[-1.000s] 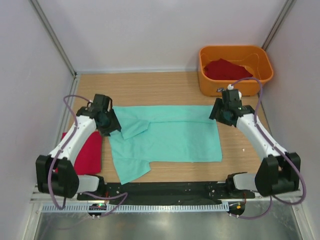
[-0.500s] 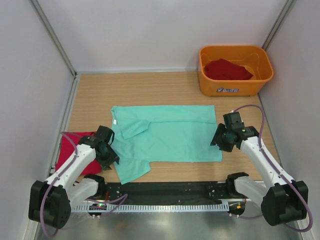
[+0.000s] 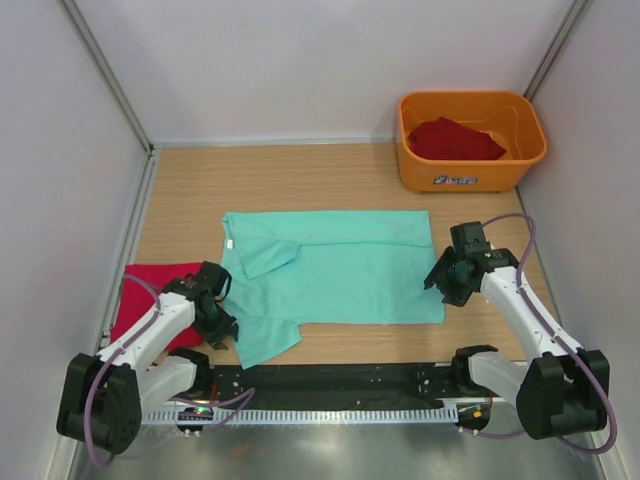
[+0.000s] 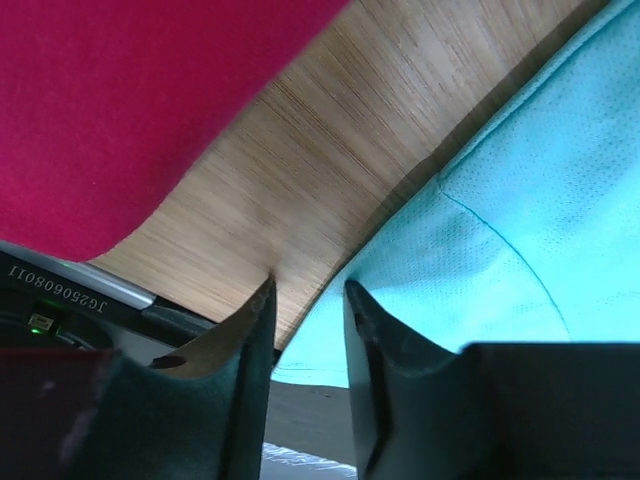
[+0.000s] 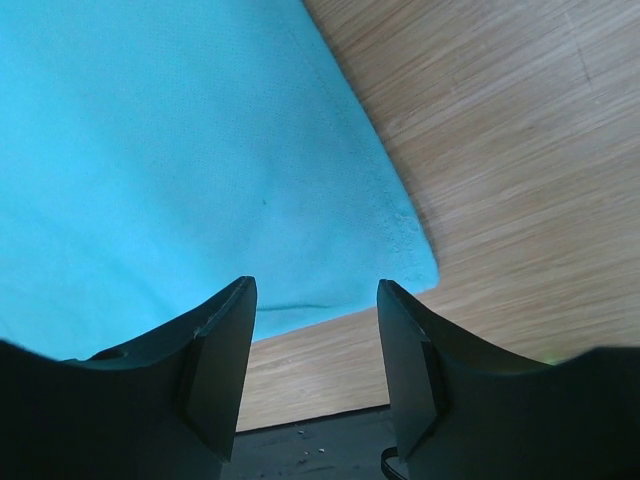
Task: Fold and stack the t-shirts
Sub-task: Fold the tshirt
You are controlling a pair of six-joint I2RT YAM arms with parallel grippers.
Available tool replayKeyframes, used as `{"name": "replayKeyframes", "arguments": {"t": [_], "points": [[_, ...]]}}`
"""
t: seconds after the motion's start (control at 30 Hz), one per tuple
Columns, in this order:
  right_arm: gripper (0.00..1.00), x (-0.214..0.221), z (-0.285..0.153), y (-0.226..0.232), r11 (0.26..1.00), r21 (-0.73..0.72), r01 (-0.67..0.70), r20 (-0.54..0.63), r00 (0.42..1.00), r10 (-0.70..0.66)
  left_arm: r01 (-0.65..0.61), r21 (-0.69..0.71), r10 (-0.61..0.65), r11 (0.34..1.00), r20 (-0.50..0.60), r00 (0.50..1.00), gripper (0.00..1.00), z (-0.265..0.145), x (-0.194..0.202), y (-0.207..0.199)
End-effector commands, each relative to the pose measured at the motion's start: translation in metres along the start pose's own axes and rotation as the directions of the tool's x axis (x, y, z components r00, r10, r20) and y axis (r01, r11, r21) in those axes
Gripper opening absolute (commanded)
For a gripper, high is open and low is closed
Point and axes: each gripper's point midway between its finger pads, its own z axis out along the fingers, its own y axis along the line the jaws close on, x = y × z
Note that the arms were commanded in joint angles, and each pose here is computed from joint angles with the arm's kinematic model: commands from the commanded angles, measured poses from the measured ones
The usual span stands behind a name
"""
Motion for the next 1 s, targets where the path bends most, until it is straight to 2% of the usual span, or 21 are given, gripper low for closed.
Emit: {"name": "replayKeyframes", "arguments": {"t": [0.0, 0.13, 0.2, 0.23, 0.4, 0.6, 0.97], "points": [[0.58, -0.019, -0.004, 0.004, 0.998, 0.007, -0.065, 0.056, 0.996, 0.064, 0.004, -0.010, -0.004, 1.000, 0.073, 0.997, 0.32, 0.004, -0.015, -0.010], [0.58, -0.015, 0.005, 0.002, 0.993, 0.014, -0.120, 0.045, 0.992, 0.120, -0.012, -0.008, 0.013, 1.000, 0.103, 0.995, 0.22, 0.005, -0.024, -0.016], [0.58, -0.011, 0.012, -0.001, 0.987, 0.019, -0.158, 0.039, 0.987, 0.157, -0.021, 0.012, 0.020, 1.000, 0.109, 0.994, 0.03, 0.004, -0.026, -0.023], [0.58, -0.009, 0.015, -0.002, 0.985, 0.024, -0.170, 0.031, 0.985, 0.169, -0.024, 0.013, 0.023, 1.000, 0.107, 0.994, 0.00, 0.005, -0.027, -0.025], [0.57, 0.004, 0.025, -0.016, 0.974, 0.077, -0.214, 0.008, 0.977, 0.214, -0.050, 0.069, 0.042, 0.996, 0.119, 0.992, 0.00, -0.002, -0.031, -0.040], [0.55, 0.019, 0.015, -0.030, 0.965, 0.130, -0.230, -0.017, 0.972, 0.234, -0.089, 0.141, 0.062, 0.986, 0.184, 0.981, 0.00, -0.033, -0.041, -0.049], [0.48, 0.037, 0.022, -0.037, 0.952, 0.161, -0.260, -0.073, 0.959, 0.274, -0.099, 0.187, 0.070, 0.977, 0.152, 0.986, 0.00, -0.045, -0.034, -0.057]]}}
